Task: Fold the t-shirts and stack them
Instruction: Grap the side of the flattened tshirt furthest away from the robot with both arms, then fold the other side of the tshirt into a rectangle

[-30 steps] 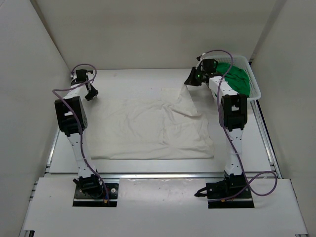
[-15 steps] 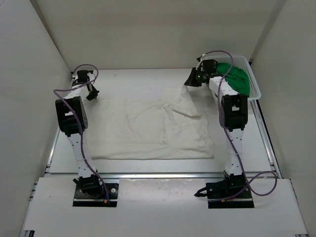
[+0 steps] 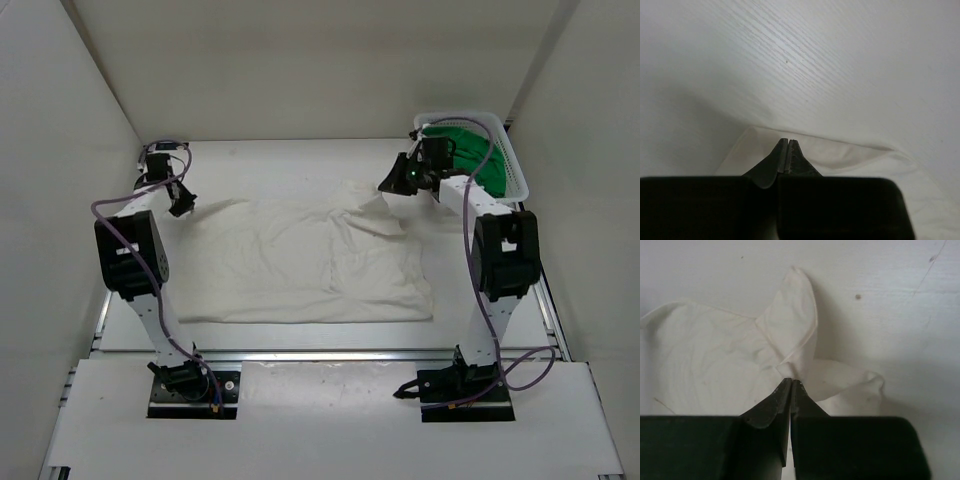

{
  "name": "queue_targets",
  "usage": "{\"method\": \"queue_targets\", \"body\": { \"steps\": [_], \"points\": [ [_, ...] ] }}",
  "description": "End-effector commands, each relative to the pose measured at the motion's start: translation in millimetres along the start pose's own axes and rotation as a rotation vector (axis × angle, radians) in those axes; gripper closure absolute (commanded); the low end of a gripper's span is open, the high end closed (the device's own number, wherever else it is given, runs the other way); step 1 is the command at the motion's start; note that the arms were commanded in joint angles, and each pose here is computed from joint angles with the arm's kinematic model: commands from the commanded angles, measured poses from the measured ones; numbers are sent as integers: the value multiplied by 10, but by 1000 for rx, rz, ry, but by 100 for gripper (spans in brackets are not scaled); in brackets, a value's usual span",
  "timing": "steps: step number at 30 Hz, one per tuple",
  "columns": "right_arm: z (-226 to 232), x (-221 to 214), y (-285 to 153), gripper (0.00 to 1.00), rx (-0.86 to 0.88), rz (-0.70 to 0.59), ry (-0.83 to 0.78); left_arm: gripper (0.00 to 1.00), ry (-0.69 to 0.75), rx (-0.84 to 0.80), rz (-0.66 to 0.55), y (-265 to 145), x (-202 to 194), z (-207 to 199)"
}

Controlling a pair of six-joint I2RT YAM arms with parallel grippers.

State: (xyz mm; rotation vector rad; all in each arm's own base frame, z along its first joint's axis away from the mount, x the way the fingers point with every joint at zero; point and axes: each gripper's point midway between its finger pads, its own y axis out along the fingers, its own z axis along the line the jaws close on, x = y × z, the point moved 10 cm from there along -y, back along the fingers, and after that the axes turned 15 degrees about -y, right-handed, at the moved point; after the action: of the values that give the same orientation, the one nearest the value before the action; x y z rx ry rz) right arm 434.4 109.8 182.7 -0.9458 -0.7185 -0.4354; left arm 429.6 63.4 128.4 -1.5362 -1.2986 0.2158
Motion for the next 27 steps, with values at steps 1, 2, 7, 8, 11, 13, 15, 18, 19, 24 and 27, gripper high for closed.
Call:
{"method": "queue_targets", "body": {
  "steps": [1, 2, 7, 8, 11, 13, 15, 18, 19, 24, 27],
  "points": [
    [287, 83, -367, 100, 17, -109, -44, 100, -37, -106, -66, -425, 111, -61],
    [326, -29, -382, 100, 16, -99, -44, 100, -46, -121, -81, -503, 133, -41],
    [514, -366, -725, 100, -4, -107, -54, 100, -90, -140, -68, -713, 36, 240],
    [558, -431, -759, 100, -2, -101, -64, 100, -102, -144, -65, -774, 35, 294],
    [612, -571, -1042, 100, -23, -149, -71, 100, -123, -137, -80, -859, 47, 458],
    [591, -757, -1136, 100, -37, -141, -61, 100, -143, -132, -81, -875, 38, 544],
    [571, -874, -1233, 100, -67, -139, -45, 100, -162, -139, -80, -916, 24, 613],
    [526, -1049, -1386, 100, -92, -139, -27, 100, -194, -153, -72, -981, -2, 680],
    [499, -1106, -1436, 100, -105, -145, -25, 100, -195, -161, -64, -1014, -17, 678],
    [452, -1368, -1610, 100, -126, -157, 13, 100, -200, -194, -92, -1199, -65, 680],
    [499, -1434, -1715, 100, -124, -180, 6, 100, -187, -200, -101, -1277, -111, 682]
  ]
}}
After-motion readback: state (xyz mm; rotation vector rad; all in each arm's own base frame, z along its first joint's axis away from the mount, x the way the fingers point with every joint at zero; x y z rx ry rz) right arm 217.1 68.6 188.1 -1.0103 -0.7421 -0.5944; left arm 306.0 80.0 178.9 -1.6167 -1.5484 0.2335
